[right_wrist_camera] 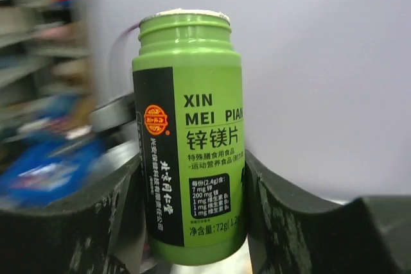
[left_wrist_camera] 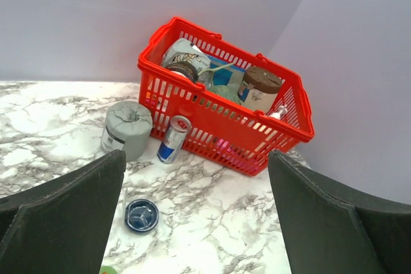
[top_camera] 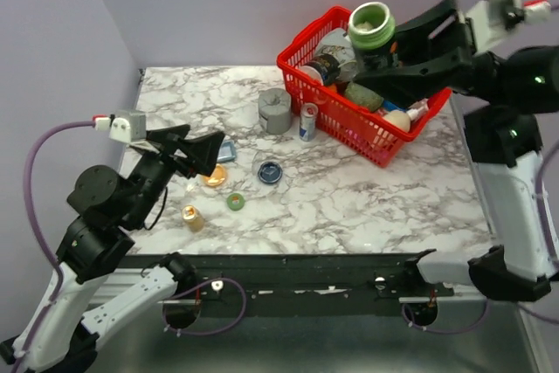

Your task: Sort the pills into containers

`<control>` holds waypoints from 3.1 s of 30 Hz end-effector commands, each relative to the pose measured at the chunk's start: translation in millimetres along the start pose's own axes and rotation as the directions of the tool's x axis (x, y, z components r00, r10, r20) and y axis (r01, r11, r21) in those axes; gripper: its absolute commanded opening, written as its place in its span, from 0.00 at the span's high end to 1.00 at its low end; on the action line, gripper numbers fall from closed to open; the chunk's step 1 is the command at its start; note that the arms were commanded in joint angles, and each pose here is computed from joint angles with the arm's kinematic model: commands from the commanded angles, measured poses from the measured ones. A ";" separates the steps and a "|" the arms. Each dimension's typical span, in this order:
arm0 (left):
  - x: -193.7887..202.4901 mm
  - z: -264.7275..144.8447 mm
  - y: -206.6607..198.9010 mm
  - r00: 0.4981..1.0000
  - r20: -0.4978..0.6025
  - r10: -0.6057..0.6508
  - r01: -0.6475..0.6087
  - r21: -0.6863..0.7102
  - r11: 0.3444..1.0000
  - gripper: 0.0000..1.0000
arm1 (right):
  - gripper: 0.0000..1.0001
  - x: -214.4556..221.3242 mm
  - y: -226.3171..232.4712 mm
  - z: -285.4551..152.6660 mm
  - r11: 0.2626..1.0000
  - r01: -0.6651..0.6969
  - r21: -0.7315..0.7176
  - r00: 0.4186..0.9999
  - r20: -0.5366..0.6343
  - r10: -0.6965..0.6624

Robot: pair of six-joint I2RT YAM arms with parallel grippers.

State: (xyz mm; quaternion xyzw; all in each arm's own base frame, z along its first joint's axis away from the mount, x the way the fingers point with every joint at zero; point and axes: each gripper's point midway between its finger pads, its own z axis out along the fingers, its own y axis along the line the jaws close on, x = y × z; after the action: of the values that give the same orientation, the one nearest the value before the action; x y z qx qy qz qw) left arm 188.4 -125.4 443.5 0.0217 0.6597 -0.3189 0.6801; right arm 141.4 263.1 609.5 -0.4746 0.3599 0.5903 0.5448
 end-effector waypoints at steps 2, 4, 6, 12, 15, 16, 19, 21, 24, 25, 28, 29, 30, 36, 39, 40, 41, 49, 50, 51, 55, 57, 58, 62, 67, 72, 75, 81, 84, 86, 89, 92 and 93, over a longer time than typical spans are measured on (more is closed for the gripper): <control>1.5 -8.2 13.4 0.999 0.006 0.048 -0.047 -0.047 0.998 0.01 | 0.88 13.1 -75.5 -76.6 0.799 0.282 0.531 0.954 -0.243 -0.176; 4.5 -6.8 13.6 0.998 -0.004 0.060 -0.060 -0.044 0.997 0.01 | 0.88 4.9 -43.9 -62.5 0.939 0.129 0.320 0.988 -0.121 -0.095; 8.5 -3.4 14.0 0.998 -0.015 0.068 -0.069 -0.044 0.997 0.01 | 0.88 21.8 20.8 -45.2 0.997 0.065 -0.032 0.996 -0.061 -0.067; 17.9 -4.2 14.9 0.994 -0.031 0.109 -0.109 -0.022 0.994 0.01 | 0.88 63.0 35.5 -48.7 0.997 -0.013 -0.071 0.995 -0.105 0.006; 28.4 -3.6 18.4 0.989 -0.033 0.142 -0.142 -0.010 0.990 0.01 | 0.89 126.5 -26.0 -62.2 0.971 -0.105 0.215 0.967 -0.205 0.150; 29.4 -2.4 18.6 0.988 -0.025 0.149 -0.150 -0.006 0.989 0.01 | 0.89 140.9 -40.7 -66.2 0.973 0.127 0.193 0.957 -0.283 -0.068; 40.2 -2.3 25.0 0.979 -0.028 0.204 -0.204 -0.004 0.979 0.01 | 0.89 202.3 -54.4 -86.1 0.965 0.134 0.226 0.926 -0.375 -0.040; 50.2 -3.4 35.0 0.964 -0.040 0.263 -0.264 -0.020 0.964 0.01 | 0.88 235.5 -52.3 -94.6 0.969 0.103 0.224 0.912 -0.410 -0.002; 62.7 -5.3 55.7 0.948 -0.048 0.316 -0.319 -0.088 0.944 0.01 | 0.88 297.0 -60.4 -111.4 0.960 0.125 0.250 0.864 -0.504 0.019; 64.2 -5.2 60.7 0.938 -0.043 0.343 -0.346 -0.103 0.933 0.01 | 0.88 310.6 -63.2 -114.8 0.958 0.124 0.260 0.852 -0.523 0.032; 79.4 -6.8 76.7 0.921 -0.052 0.387 -0.390 -0.142 0.910 0.01 | 0.88 354.3 -69.3 -120.5 0.954 0.118 0.276 0.798 -0.598 0.074; 87.5 -8.3 83.4 0.917 -0.061 0.395 -0.400 -0.156 0.903 0.01 | 0.88 365.7 -70.7 -121.1 0.955 0.121 0.272 0.781 -0.619 0.078; 91.4 -8.1 85.9 0.915 -0.062 0.399 -0.404 -0.160 0.901 0.01 | 0.88 384.6 -73.0 -122.7 0.953 0.116 0.281 0.749 -0.655 0.102; 106.0 -10.0 94.2 0.913 -0.027 0.408 -0.406 -0.169 0.898 0.01 | 0.88 436.9 -92.0 -134.6 0.943 0.120 0.311 0.633 -0.755 0.169; 110.7 -10.0 96.4 0.915 0.000 0.403 -0.397 -0.172 0.902 0.01 | 0.88 454.1 -104.4 -139.1 0.936 0.112 0.334 0.585 -0.783 0.210; 111.7 -9.3 96.9 0.916 0.004 0.402 -0.395 -0.173 0.902 0.01 | 0.88 458.9 -105.3 -141.0 0.935 0.103 0.339 0.569 -0.791 0.224; 115.9 -9.1 99.6 0.905 -0.007 0.425 -0.420 -0.173 0.891 0.01 | 0.89 465.9 -110.0 -141.4 0.933 0.095 0.346 0.554 -0.798 0.239; 124.3 -9.7 105.0 0.897 -0.029 0.442 -0.440 -0.179 0.880 0.01 | 0.89 498.5 -126.1 -147.6 0.925 0.084 0.371 0.453 -0.841 0.296; 124.2 -9.8 105.3 0.894 -0.028 0.447 -0.445 -0.179 0.878 0.01 | 0.89 502.3 -126.8 -148.4 0.925 0.080 0.372 0.442 -0.845 0.302; 124.1 -10.1 105.6 0.893 -0.029 0.448 -0.446 -0.180 0.877 0.01 | 0.89 502.3 -130.5 -146.9 0.924 0.090 0.371 0.436 -0.849 0.299; 124.0 -10.9 106.7 0.890 -0.032 0.456 -0.453 -0.183 0.872 0.01 | 0.89 519.2 -129.8 -151.8 0.924 0.072 0.376 0.380 -0.866 0.323; 122.9 -11.0 106.6 0.887 -0.030 0.460 -0.458 -0.183 0.870 0.01 | 0.89 524.5 -129.0 -153.5 0.925 0.075 0.373 0.359 -0.875 0.324; 123.0 -10.9 106.3 0.888 -0.030 0.459 -0.456 -0.182 0.871 0.01 | 0.89 525.4 -129.4 -154.1 0.925 0.074 0.373 0.349 -0.878 0.327; 124.2 -10.0 106.1 0.886 -0.036 0.463 -0.462 -0.176 0.869 0.01 | 0.89 536.4 -129.3 -157.0 0.926 0.066 0.371 0.302 -0.892 0.335; 125.3 -8.9 104.9 0.884 -0.042 0.465 -0.465 -0.166 0.870 0.01 | 0.89 540.1 -129.3 -157.9 0.930 0.068 0.361 0.257 -0.907 0.333; 125.6 -8.6 103.3 0.885 -0.040 0.463 -0.463 -0.156 0.872 0.01 | 0.89 540.0 -128.7 -159.0 0.935 0.078 0.345 0.215 -0.922 0.322; 124.8 -8.5 103.1 0.885 -0.039 0.463 -0.463 -0.155 0.873 0.01 | 0.89 540.6 -123.7 -159.4 0.941 0.072 0.331 0.190 -0.931 0.312; 124.6 -8.8 102.7 0.886 -0.036 0.462 -0.462 -0.150 0.874 0.01 | 0.89 539.1 -121.5 -156.6 0.949 0.076 0.307 0.160 -0.943 0.292; 123.2 -9.3 102.3 0.887 -0.032 0.461 -0.460 -0.151 0.875 0.01 | 0.89 538.3 -120.1 -154.2 0.953 0.074 0.292 0.139 -0.950 0.281; 122.9 -9.6 102.9 0.887 -0.032 0.461 -0.460 -0.152 0.875 0.01 | 0.89 537.7 -120.2 -154.7 0.954 0.074 0.290 0.129 -0.952 0.279; 122.7 -9.7 102.6 0.888 -0.030 0.460 -0.459 -0.151 0.876 0.01 | 0.89 537.5 -120.7 -153.7 0.956 0.076 0.285 0.115 -0.954 0.276; 122.7 -10.0 102.5 0.888 -0.030 0.460 -0.459 -0.149 0.876 0.01 | 0.89 537.7 -120.7 -154.4 0.957 0.079 0.278 0.093 -0.958 0.271; 122.1 -10.0 102.0 0.888 -0.028 0.460 -0.459 -0.148 0.876 0.01 | 0.89 537.6 -120.8 -154.3 0.958 0.080 0.276 0.090 -0.959 0.269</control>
State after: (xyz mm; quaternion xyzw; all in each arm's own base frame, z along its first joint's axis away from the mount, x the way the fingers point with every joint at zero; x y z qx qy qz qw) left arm 220.6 -89.1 280.5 0.1221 0.6672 -0.0908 0.7292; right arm 310.1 300.3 65.8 -0.6353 0.7377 0.1197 0.1947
